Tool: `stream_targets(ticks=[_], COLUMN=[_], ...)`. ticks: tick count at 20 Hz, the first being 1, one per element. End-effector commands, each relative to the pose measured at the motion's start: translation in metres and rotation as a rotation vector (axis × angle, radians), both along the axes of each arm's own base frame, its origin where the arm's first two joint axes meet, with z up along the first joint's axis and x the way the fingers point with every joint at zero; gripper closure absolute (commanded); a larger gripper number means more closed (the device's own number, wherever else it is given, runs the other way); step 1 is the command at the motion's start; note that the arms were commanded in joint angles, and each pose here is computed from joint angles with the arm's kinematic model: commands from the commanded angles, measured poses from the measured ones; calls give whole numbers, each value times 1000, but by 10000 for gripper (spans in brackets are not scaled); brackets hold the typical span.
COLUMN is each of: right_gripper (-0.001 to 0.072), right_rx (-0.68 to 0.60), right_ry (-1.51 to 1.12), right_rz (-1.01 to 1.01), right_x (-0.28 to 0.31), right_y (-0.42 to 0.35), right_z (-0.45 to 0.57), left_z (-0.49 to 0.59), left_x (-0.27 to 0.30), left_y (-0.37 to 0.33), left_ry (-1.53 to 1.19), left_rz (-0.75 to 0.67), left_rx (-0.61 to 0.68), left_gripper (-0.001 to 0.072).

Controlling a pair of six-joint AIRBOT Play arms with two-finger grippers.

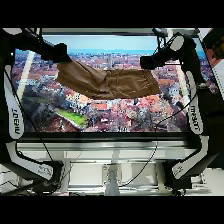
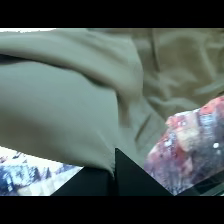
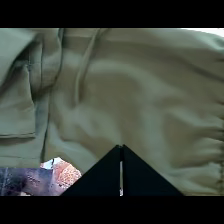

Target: Fold the clothes and pants, and hang the long-sleeved shirts on hangers.

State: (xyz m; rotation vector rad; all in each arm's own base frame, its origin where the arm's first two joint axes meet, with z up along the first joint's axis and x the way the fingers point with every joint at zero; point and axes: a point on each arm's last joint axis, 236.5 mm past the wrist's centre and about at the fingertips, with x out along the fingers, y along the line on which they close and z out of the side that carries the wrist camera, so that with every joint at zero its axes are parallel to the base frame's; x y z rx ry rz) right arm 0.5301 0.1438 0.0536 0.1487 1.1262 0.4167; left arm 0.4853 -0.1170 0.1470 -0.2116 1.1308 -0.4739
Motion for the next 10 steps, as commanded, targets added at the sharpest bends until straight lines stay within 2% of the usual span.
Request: stream_targets(ticks=[1, 5, 10], right_gripper=[676, 677, 679], right_rx=[82, 122, 156], right_ry=[-7, -94, -13], right_rz=[10, 40, 30], right_x=[6, 22, 6], right_y=[30, 94, 171], right_z=[-8, -26, -86], left_z=[-4, -4, 6], left_x=[-8, -9, -9], left_y=[13, 7, -9], left_ry=[32, 32, 13], left_rz=[26, 14, -16], left_rx=[81, 72, 1], left_gripper=[694, 693, 691])
